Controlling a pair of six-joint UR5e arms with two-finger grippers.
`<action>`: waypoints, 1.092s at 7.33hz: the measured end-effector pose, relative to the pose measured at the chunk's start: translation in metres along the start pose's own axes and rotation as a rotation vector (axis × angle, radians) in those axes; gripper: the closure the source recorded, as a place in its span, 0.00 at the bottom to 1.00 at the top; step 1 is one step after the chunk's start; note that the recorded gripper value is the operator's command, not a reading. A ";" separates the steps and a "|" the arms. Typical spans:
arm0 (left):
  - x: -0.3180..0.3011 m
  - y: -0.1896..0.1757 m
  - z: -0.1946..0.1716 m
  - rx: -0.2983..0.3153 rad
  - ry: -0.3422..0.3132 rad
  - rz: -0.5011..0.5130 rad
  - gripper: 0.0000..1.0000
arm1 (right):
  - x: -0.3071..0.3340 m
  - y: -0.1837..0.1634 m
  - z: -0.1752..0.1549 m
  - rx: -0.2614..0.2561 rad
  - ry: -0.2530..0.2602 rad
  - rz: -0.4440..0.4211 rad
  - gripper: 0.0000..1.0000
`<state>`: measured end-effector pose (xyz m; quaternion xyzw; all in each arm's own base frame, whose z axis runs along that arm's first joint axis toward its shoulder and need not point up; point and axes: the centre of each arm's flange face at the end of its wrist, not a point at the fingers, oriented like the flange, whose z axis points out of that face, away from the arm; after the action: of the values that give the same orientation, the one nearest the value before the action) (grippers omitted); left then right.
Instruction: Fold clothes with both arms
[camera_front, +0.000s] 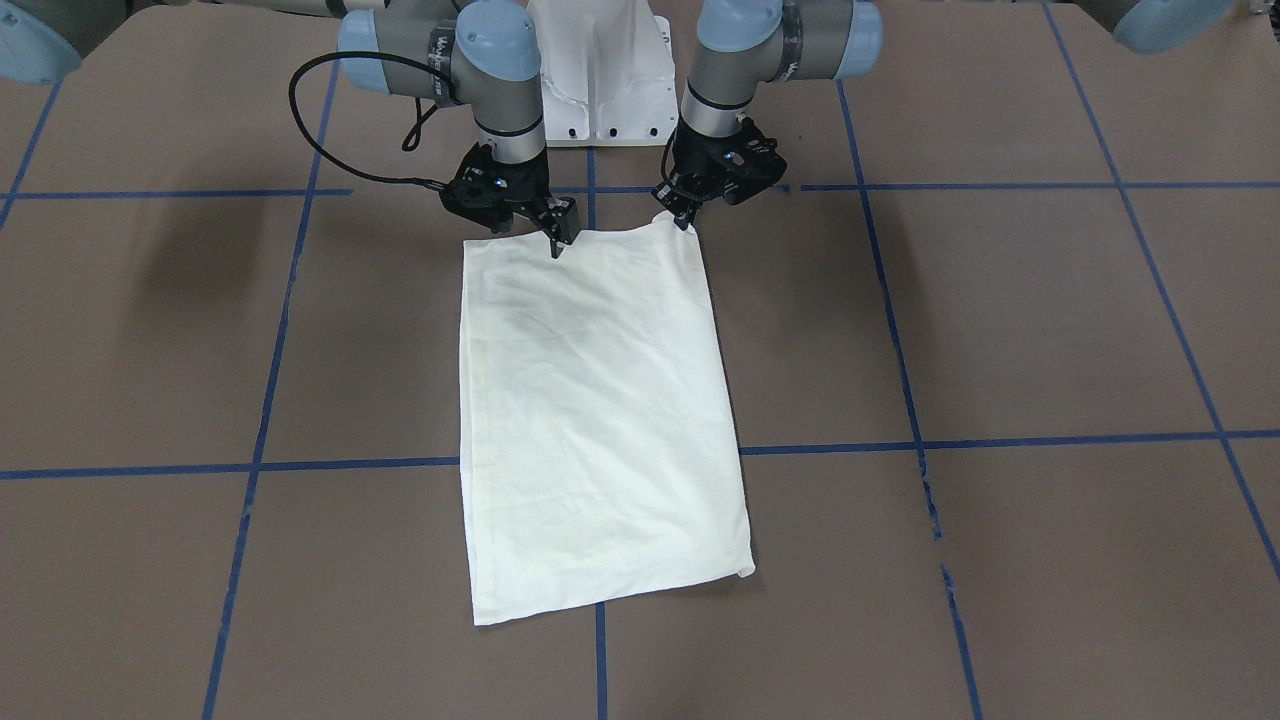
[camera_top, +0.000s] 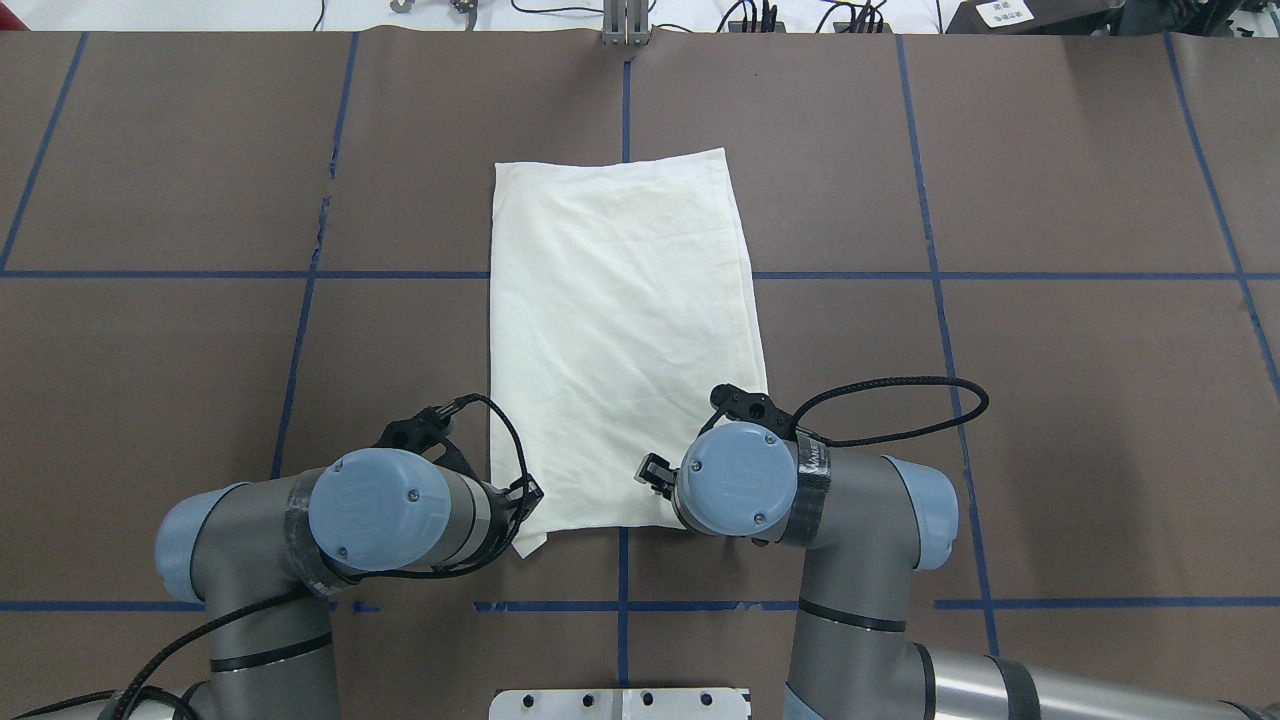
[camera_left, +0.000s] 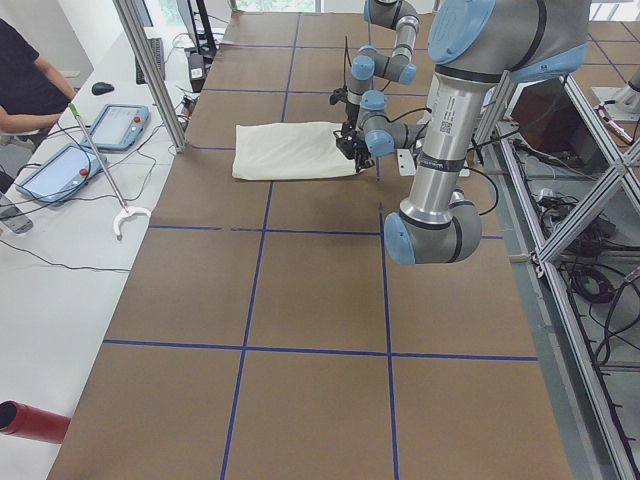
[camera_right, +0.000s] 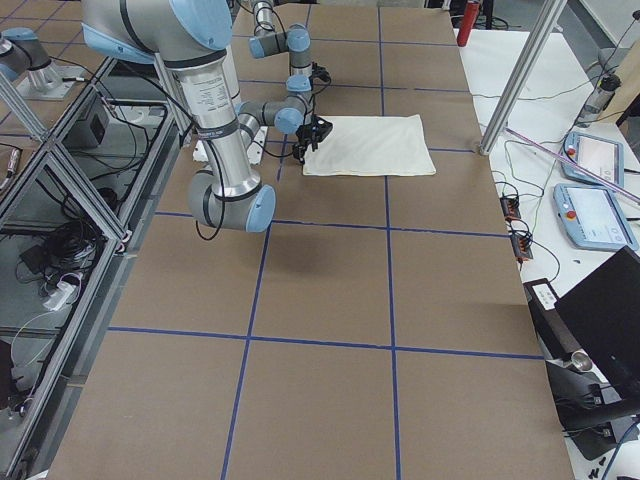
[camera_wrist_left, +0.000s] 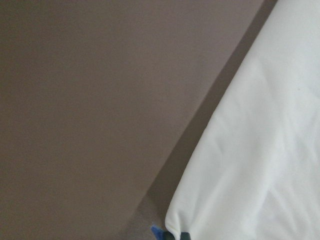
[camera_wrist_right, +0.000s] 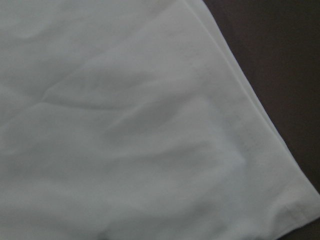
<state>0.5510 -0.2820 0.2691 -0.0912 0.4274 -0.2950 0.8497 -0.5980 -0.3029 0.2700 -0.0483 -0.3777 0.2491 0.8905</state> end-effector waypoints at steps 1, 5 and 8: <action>0.000 0.000 0.000 0.000 0.000 0.000 1.00 | 0.002 -0.002 0.001 0.001 0.004 0.003 0.00; 0.000 0.000 0.000 0.000 0.000 0.000 1.00 | 0.017 0.000 -0.006 0.011 0.060 0.007 0.00; 0.000 0.000 0.001 0.002 0.000 0.000 1.00 | 0.020 0.003 0.000 0.009 0.070 0.001 0.00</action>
<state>0.5511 -0.2822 0.2698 -0.0904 0.4269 -0.2955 0.8499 -0.5877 -0.2902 0.2824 -0.0531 -0.3452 0.2494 0.9032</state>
